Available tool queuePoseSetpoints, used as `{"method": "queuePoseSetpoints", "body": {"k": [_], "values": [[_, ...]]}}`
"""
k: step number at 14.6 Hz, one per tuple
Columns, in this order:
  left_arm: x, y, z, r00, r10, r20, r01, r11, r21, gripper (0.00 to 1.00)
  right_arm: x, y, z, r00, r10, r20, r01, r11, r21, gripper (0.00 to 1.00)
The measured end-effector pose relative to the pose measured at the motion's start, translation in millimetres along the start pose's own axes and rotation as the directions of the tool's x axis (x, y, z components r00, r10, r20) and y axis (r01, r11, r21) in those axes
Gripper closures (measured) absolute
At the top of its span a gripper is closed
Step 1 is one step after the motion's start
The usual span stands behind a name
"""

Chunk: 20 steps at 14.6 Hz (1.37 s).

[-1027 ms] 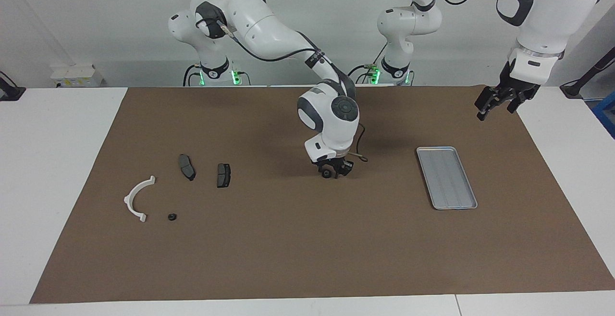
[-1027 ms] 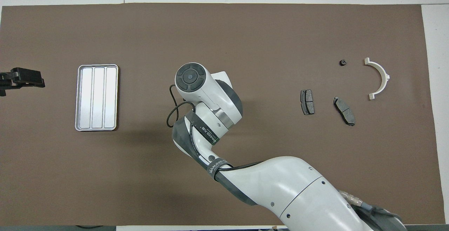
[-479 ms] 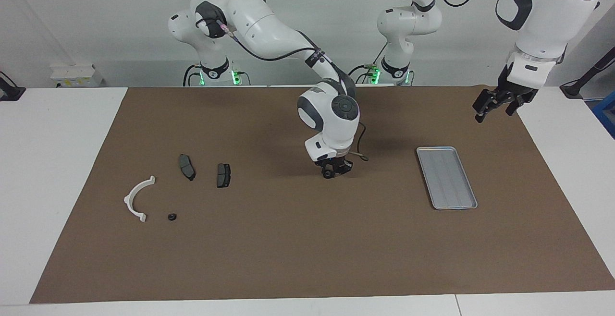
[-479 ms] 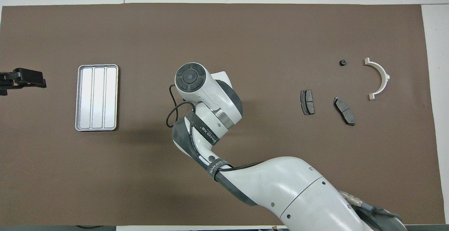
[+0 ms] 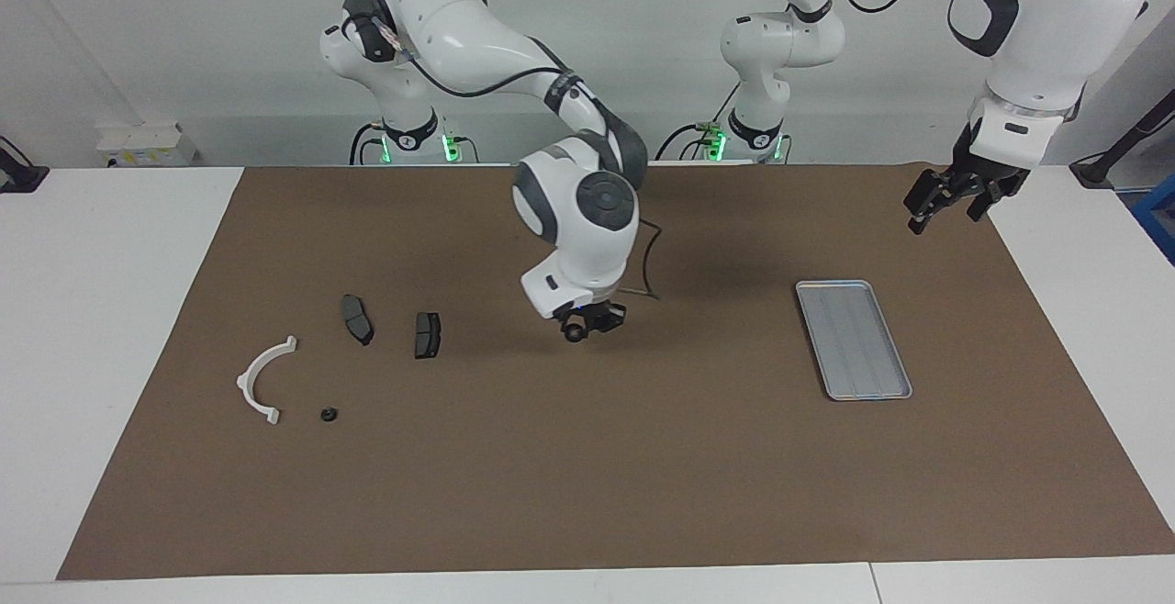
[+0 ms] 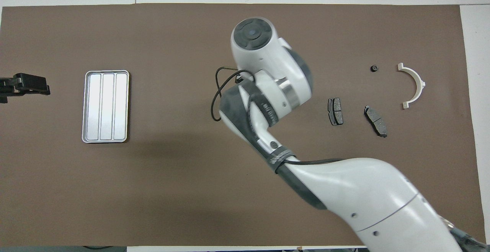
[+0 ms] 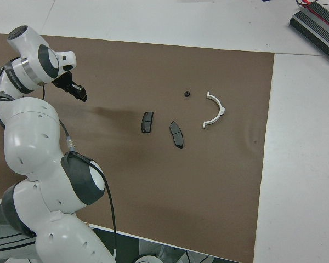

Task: Place bearing gear from tray to pile
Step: 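Carry the bearing beside the first one near the white arc and release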

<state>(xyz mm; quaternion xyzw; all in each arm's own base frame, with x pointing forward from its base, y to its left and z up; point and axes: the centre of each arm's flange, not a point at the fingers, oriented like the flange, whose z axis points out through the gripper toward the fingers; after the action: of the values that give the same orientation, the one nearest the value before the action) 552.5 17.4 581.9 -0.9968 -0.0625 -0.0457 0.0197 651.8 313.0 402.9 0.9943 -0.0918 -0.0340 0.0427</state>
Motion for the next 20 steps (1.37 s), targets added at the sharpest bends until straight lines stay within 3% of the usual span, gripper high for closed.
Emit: {"method": "queuePoseSetpoints", "body": {"k": [3, 8, 12, 18, 20], "values": [[-2, -2, -3, 1.0, 0.004, 0.002, -0.004, 1.0, 0.0, 0.0, 63, 116, -9, 0.985, -0.17, -0.003, 0.17, 0.985, 0.021, 0.66], [-6, 6, -2, 0.999, 0.012, 0.029, -0.011, 0.999, -0.051, 0.0, 102, 212, 73, 0.965, -0.256, -0.051, 0.258, 0.965, 0.038, 0.66], [-7, 17, -3, 0.999, 0.027, 0.033, -0.025, 0.997, -0.076, 0.0, 101, 232, 117, 0.963, -0.255, -0.086, 0.259, 0.965, 0.034, 0.66], [-9, 25, -2, 0.998, 0.053, 0.035, -0.05, 0.996, -0.079, 0.0, 100, 236, 128, 0.963, -0.253, -0.094, 0.257, 0.966, 0.031, 0.66], [-10, 30, -2, 0.997, 0.063, 0.036, -0.06, 0.995, -0.08, 0.0, 100, 235, 129, 0.962, -0.255, -0.093, 0.259, 0.965, 0.032, 0.52]]}}
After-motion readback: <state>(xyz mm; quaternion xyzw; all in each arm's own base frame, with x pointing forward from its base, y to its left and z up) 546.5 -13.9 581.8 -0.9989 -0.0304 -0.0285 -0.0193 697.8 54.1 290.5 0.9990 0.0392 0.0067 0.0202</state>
